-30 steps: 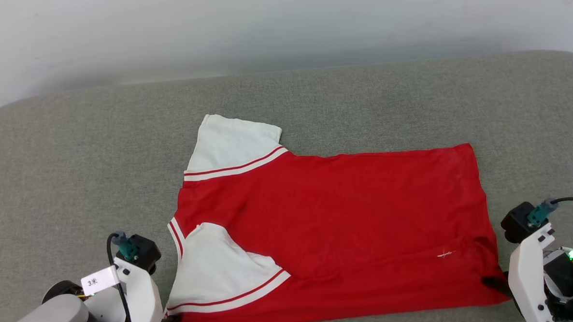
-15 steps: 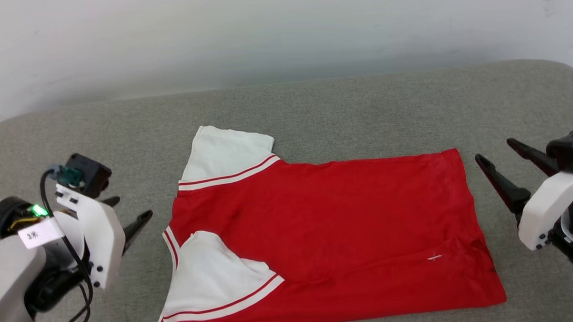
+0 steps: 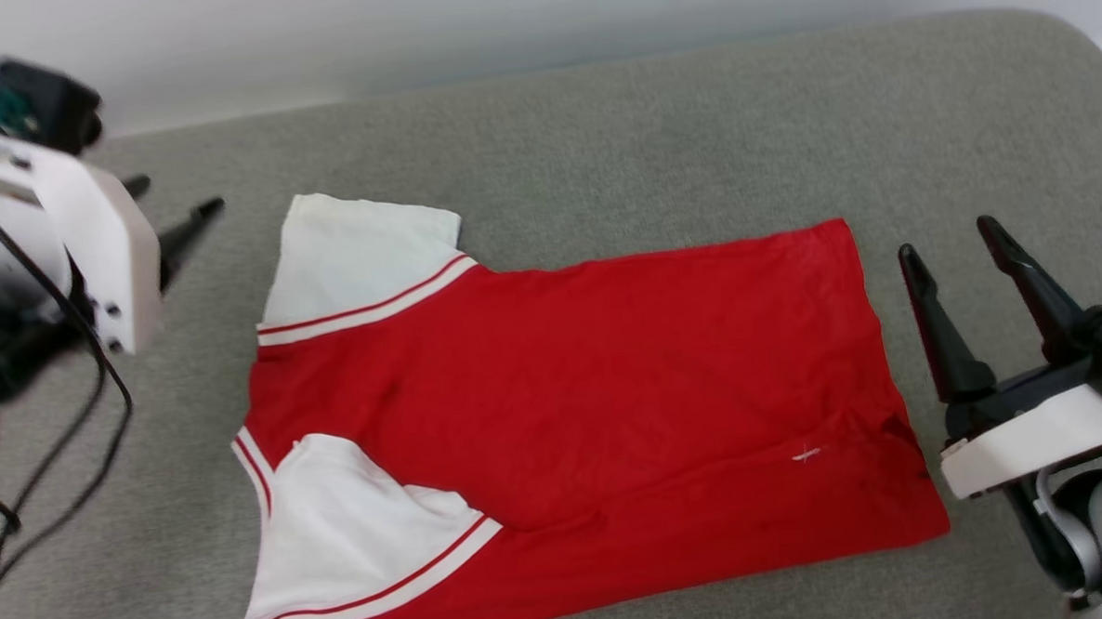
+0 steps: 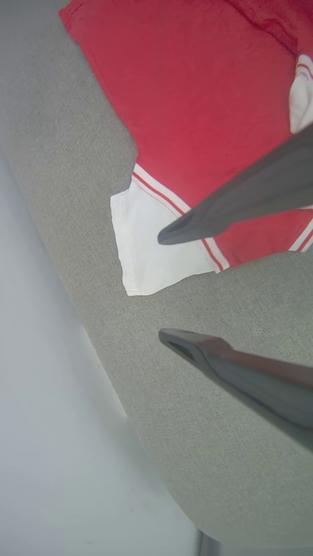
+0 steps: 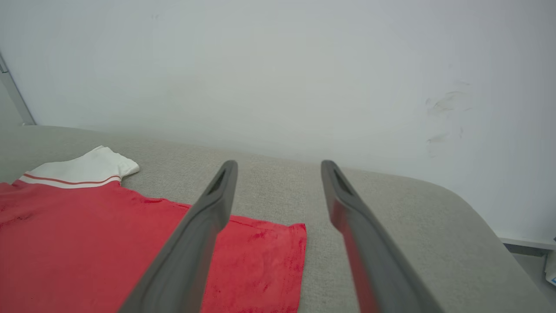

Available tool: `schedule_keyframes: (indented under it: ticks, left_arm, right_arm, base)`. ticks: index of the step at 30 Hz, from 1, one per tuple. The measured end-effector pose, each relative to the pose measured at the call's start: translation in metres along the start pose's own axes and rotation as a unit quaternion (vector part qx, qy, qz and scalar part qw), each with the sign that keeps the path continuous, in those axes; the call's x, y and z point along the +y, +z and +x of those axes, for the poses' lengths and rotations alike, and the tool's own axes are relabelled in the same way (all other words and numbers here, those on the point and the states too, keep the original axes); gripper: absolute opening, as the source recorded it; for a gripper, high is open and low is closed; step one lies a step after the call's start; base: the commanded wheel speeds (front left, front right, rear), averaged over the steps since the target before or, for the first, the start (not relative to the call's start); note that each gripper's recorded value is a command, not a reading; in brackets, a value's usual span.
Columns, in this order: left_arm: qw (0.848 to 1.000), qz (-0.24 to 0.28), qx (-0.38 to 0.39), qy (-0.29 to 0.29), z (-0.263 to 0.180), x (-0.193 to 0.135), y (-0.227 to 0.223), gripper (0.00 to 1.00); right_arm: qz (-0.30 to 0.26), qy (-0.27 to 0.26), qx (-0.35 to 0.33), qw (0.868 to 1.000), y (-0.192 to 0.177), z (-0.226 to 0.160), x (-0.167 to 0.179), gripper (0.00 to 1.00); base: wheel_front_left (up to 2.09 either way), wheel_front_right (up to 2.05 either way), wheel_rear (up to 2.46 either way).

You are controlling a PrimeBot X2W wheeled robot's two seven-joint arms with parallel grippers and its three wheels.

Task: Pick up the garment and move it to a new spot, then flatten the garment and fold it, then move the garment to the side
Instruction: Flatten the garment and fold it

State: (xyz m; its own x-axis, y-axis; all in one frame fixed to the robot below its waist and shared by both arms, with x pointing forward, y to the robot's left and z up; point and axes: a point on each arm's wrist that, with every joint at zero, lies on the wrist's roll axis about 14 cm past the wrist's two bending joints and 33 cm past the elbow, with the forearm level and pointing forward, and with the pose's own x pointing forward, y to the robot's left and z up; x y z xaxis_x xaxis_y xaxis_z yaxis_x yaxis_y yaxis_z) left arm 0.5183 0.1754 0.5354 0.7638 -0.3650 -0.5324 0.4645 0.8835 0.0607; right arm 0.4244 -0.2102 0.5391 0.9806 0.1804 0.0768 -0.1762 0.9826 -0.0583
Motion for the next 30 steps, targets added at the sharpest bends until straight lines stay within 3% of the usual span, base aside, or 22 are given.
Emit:
schedule_keyframes:
  ticks: [4,12,24,28,29,30]
  left_arm:
    - [1.0,-0.001,0.03,-0.003,0.026,0.01,0.014,1.0]
    - [0.99,-0.025,0.136,-0.023,0.084,0.017,-0.002,1.0]
    - [0.96,-0.069,0.268,-0.048,0.156,0.005,-0.075,1.0]
    - [0.954,-0.058,0.291,-0.047,0.161,0.007,-0.091,1.0]
    - [0.952,-0.055,0.297,-0.049,0.161,0.006,-0.094,0.65]
    - [0.951,-0.053,0.299,-0.048,0.16,0.006,-0.094,0.16]
  right_arm:
    - [0.006,-0.005,0.008,1.0,-0.01,0.0,0.007,1.0]
    - [0.01,-0.022,0.041,0.999,-0.039,0.005,0.0,1.0]
    - [0.002,-0.026,0.084,0.996,-0.077,0.018,-0.009,1.0]
    - [0.002,-0.021,0.089,0.996,-0.081,0.021,-0.007,1.0]
    - [0.001,-0.02,0.087,0.996,-0.08,0.022,-0.007,1.0]
    - [0.0,-0.02,0.087,0.996,-0.08,0.023,-0.008,1.0]
  base:
    - [0.0,0.0,0.0]
    - [0.0,0.0,0.0]
    - [0.0,0.0,0.0]
    - [0.0,0.0,0.0]
    - [0.0,0.0,0.0]
    - [0.0,0.0,0.0]
